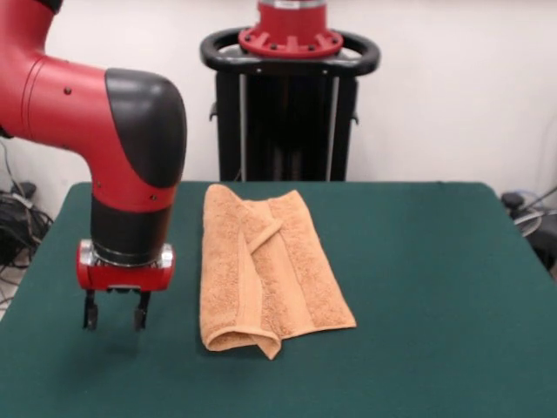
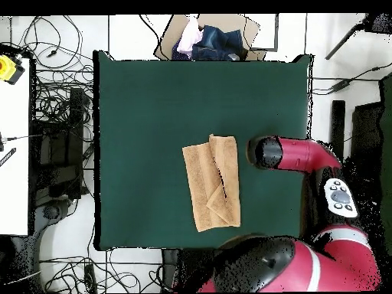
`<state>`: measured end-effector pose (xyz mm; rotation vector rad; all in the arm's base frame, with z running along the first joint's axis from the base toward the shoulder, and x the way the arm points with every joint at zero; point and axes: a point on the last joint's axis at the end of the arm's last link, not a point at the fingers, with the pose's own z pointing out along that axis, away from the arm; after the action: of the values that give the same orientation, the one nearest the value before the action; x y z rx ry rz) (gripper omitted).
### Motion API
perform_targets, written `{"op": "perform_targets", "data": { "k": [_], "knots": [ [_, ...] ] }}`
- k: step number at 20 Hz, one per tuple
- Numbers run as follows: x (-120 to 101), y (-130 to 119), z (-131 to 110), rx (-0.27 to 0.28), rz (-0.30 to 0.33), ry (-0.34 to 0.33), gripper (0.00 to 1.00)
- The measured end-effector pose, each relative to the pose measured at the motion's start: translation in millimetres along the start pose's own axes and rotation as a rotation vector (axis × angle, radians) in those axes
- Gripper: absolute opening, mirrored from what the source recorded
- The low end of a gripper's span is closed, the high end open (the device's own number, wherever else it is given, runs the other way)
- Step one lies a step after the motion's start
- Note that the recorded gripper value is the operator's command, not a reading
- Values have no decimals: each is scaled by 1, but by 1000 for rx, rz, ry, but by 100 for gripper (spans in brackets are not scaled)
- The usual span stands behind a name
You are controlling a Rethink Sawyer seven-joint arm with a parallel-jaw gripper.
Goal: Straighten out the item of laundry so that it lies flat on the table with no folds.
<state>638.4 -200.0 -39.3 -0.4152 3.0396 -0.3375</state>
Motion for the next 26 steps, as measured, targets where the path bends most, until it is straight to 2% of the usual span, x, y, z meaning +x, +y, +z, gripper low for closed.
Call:
{"op": "perform_targets", "data": {
  "k": [5, 9, 13, 14, 15, 18, 21, 22, 26],
  "knots": [
    [-41, -14, 7, 54, -10, -57, 100],
    [-61, -25, 16, 80, -6, -78, 100],
    [-80, -31, 32, 93, -1, -54, 100],
    [-86, -33, 30, 92, 0, -25, 100],
    [-89, -33, 30, 81, 6, 21, 100],
    [-94, -36, 30, 45, 39, 82, 100],
    [-95, -40, 31, 14, 72, 100, 100],
    [-95, -44, 32, -12, 102, 99, 100],
    [-93, -51, 33, -51, 153, 92, 100]
  ]
}}
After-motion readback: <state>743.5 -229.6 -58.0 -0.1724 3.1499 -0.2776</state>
